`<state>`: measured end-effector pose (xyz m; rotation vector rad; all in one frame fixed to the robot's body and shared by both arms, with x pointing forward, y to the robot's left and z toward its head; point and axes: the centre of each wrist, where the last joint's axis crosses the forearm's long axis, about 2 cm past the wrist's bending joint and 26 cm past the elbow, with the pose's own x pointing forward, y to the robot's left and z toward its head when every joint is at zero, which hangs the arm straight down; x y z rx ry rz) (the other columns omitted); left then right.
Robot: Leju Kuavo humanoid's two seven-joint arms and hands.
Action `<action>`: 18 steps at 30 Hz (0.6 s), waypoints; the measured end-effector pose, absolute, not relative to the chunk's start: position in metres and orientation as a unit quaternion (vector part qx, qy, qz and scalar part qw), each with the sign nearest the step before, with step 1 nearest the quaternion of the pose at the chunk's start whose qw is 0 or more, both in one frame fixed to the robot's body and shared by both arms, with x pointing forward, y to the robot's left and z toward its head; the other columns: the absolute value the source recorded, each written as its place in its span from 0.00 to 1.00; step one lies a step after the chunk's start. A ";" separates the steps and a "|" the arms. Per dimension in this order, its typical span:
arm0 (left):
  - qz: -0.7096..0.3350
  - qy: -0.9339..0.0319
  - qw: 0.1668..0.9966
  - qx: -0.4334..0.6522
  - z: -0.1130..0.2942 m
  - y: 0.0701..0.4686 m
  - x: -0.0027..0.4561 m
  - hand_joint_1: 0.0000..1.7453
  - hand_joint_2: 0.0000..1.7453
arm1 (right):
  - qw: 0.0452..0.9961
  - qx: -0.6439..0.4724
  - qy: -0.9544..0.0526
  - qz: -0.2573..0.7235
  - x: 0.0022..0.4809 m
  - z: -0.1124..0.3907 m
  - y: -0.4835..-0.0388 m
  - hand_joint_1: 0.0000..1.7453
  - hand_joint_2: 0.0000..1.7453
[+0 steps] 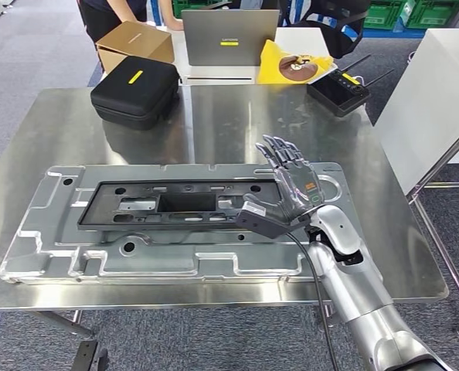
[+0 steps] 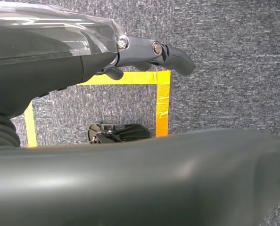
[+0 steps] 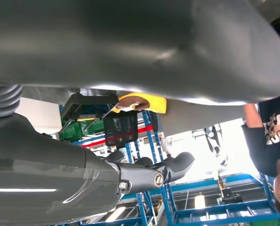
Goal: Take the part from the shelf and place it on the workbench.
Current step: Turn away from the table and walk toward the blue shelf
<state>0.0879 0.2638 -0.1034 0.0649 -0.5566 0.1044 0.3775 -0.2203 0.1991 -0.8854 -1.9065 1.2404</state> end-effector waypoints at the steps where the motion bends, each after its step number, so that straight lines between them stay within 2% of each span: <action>1: 0.052 -0.275 0.960 0.032 -0.103 0.264 0.088 0.00 0.00 | 0.343 -0.341 -0.734 0.477 0.378 0.199 -0.220 0.00 0.00; 18: 0.052 -0.274 0.960 0.032 -0.103 0.264 0.088 0.00 0.00 | 0.343 -0.341 -0.734 0.477 0.378 0.199 -0.220 0.00 0.00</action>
